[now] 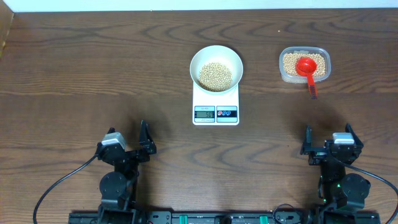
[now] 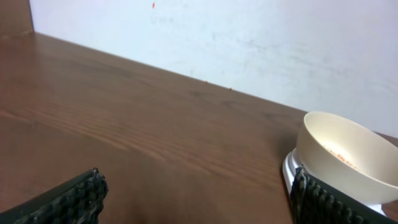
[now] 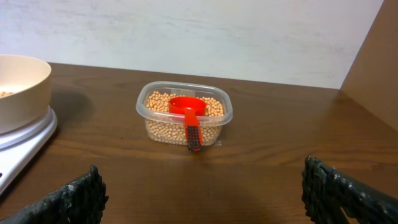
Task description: Scoop item into bowl and weigh 50g on scale
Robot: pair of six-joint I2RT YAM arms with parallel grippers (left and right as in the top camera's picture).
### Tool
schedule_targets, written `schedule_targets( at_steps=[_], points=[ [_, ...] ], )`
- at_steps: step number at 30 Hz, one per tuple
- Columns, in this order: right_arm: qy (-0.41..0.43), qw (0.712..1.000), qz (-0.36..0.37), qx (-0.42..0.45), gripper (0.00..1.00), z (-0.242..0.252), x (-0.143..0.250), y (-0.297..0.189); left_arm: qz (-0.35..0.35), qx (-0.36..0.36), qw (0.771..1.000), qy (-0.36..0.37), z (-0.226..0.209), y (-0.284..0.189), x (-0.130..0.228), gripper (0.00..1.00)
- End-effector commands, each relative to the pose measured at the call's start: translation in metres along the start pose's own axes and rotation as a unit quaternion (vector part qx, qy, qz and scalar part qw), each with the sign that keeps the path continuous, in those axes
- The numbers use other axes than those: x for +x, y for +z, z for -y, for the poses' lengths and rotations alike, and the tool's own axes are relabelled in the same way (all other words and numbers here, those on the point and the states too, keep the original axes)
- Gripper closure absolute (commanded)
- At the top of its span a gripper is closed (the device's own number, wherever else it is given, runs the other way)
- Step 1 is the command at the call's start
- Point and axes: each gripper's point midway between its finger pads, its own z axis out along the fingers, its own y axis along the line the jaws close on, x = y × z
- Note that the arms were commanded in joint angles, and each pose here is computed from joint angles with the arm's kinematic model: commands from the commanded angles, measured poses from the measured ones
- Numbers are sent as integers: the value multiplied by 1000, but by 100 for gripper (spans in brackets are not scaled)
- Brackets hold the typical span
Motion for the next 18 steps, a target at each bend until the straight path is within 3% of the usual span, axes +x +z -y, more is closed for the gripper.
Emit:
schedule_targets(
  at_steps=[1, 18],
  points=[
    [3, 1000, 0, -3, 1, -2, 2, 0, -16, -12, 999, 30, -7, -1, 11, 4],
    [3, 1000, 0, -3, 1, -2, 2, 0, -20, -4, 999, 31, -4, -1, 13, 4]
  ],
)
